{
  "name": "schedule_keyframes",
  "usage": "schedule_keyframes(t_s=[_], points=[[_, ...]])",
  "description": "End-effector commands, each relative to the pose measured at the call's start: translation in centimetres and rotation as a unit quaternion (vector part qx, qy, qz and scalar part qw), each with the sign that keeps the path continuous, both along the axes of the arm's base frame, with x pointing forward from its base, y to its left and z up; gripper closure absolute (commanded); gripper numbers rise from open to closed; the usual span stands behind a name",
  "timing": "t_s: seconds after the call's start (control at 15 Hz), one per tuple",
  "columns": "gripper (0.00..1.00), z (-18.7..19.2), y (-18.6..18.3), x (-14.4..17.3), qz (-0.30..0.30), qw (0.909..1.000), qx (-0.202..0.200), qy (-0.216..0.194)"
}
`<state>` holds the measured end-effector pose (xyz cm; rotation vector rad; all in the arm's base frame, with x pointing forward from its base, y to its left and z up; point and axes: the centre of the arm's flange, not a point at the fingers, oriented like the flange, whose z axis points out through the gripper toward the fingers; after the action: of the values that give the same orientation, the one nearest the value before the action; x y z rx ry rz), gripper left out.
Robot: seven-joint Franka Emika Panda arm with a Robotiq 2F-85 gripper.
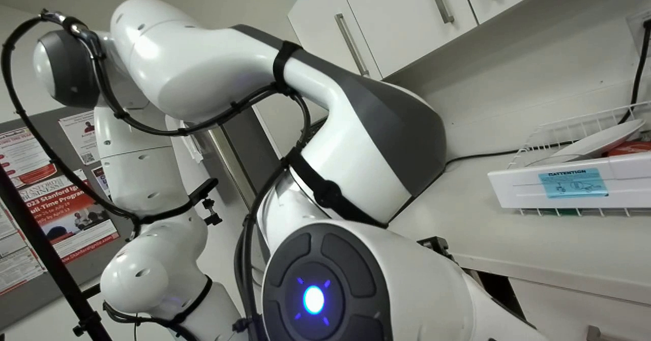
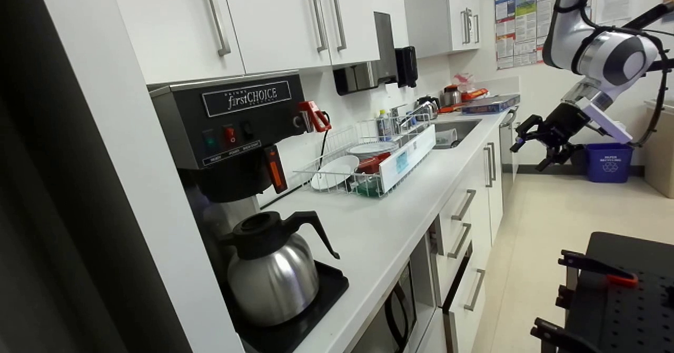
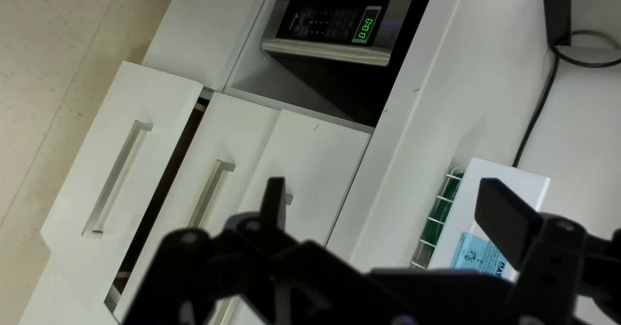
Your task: Open the topmost drawer
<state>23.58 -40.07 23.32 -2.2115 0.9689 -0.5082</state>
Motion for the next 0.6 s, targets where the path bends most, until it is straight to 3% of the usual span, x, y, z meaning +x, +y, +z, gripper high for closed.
schedule_keyframes(t_s=[0.0, 0.2, 0.53], points=[[0.00, -3.8, -2.1, -0.3, -0.034, 0.9977, 0.023, -0.053], [0.00, -7.8, -3.3, -1.2, -0.086, 0.9896, 0.053, -0.102], [0.00, -15.1, -5.9, -1.3, -0.150, 0.9682, 0.100, -0.174]])
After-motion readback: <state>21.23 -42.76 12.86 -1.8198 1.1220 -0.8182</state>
